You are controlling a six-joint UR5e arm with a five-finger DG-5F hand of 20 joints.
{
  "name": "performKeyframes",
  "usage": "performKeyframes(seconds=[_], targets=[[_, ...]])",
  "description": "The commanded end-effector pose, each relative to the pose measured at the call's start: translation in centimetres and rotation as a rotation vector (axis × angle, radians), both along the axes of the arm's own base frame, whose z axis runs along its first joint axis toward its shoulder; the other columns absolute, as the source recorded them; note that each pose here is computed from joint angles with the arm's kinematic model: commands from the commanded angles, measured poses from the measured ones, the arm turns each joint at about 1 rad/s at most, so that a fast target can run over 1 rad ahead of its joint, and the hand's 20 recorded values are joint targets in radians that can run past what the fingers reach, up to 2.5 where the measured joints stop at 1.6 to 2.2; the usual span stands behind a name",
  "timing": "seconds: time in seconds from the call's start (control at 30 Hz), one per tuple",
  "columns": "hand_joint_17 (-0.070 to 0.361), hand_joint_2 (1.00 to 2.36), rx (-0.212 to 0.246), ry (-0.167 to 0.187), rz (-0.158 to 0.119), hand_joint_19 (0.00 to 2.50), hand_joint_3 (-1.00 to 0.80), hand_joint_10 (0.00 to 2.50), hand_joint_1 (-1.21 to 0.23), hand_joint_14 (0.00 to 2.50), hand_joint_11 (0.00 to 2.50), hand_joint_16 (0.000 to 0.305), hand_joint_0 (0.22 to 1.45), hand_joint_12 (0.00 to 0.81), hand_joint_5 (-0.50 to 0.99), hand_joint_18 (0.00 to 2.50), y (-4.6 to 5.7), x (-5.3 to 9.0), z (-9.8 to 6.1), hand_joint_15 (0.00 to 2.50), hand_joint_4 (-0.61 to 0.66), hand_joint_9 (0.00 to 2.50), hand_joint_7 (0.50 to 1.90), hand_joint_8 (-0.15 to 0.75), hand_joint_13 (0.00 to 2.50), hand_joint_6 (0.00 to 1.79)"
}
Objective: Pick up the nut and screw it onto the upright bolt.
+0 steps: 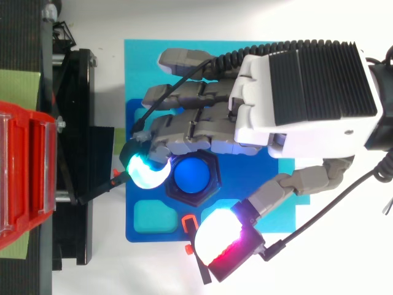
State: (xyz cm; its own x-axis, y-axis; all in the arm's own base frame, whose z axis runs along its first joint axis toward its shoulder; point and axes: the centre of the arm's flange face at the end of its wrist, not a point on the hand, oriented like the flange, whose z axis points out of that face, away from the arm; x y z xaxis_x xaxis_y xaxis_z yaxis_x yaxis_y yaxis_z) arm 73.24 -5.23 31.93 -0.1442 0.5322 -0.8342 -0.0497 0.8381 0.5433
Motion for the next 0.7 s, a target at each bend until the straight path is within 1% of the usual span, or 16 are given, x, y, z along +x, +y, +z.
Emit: performKeyframes(seconds=[0.0,0.03,0.17,0.3,0.33,0.4,0.47,0.5,0.53,0.57,0.6,0.67], targets=[[0.074,1.0,-0.001,-0.004,-0.002,0.0,-0.5,0.0,-0.21,0.0,0.0,0.033,0.47,0.293,-0.1,0.0,-0.2,0.0,0.1,0.0,0.28,0.61,0.9,0.29,0.36,0.5],[0.073,1.0,0.0,-0.004,-0.001,0.0,-0.5,0.0,-0.21,0.0,0.0,0.032,0.47,0.293,-0.1,0.0,-0.2,0.0,0.1,0.0,0.28,0.61,0.9,0.29,0.36,0.5],[0.071,1.0,-0.008,-0.007,-0.008,0.0,-0.5,0.0,-0.21,0.0,0.0,0.031,0.47,0.29,-0.09,0.03,-0.6,0.0,0.0,0.0,0.29,0.65,0.96,0.296,0.4,0.5],[0.069,1.0,-0.02,-0.005,-0.011,0.0,-0.5,0.0,-0.21,0.0,0.0,0.031,0.47,0.286,-0.06,0.07,-1.1,-0.1,0.0,0.0,0.27,0.81,1.11,0.307,0.47,0.5],[0.068,1.0,-0.02,-0.005,-0.011,0.0,-0.5,0.0,-0.21,0.0,0.0,0.03,0.47,0.286,-0.06,0.08,-1.1,-0.1,0.0,0.0,0.27,0.82,1.12,0.308,0.47,0.5],[0.068,1.0,-0.034,-0.006,-0.016,0.0,-0.5,0.0,-0.21,0.0,0.0,0.03,0.47,0.284,-0.04,0.09,-1.4,-0.1,0.0,0.0,0.25,0.83,1.19,0.305,0.48,0.5],[0.066,1.0,-0.045,-0.007,-0.018,0.0,-0.5,0.0,-0.21,0.0,0.0,0.029,0.48,0.281,-0.03,0.12,-1.7,-0.1,0.0,0.0,0.23,0.88,1.28,0.307,0.51,0.5],[0.065,1.0,-0.05,-0.01,-0.019,0.0,-0.5,0.0,-0.21,0.0,0.0,0.029,0.48,0.28,-0.02,0.13,-1.9,-0.2,0.1,0.0,0.22,0.9,1.35,0.309,0.52,0.5],[0.063,1.0,-0.05,-0.01,-0.019,0.0,-0.5,0.0,-0.21,0.0,0.0,0.028,0.48,0.277,-0.01,0.15,-1.9,-0.2,0.1,0.0,0.21,0.92,1.42,0.302,0.55,0.5],[0.062,1.0,-0.05,-0.011,-0.024,0.0,-0.5,0.0,-0.21,0.0,0.0,0.027,0.48,0.275,0.0,0.16,-2.3,-0.1,0.0,0.0,0.19,0.97,1.52,0.31,0.56,0.5],[0.061,1.0,-0.05,-0.013,-0.022,0.0,-0.5,0.0,-0.22,0.0,0.0,0.027,0.48,0.273,0.01,0.17,-2.3,-0.2,0.2,0.0,0.18,0.98,1.56,0.311,0.58,0.5],[0.059,1.0,-0.05,-0.012,-0.025,0.0,-0.5,0.0,-0.22,0.0,0.0,0.026,0.49,0.271,0.01,0.19,-2.5,-0.2,0.1,0.0,0.16,0.99,1.57,0.311,0.59,0.51]])
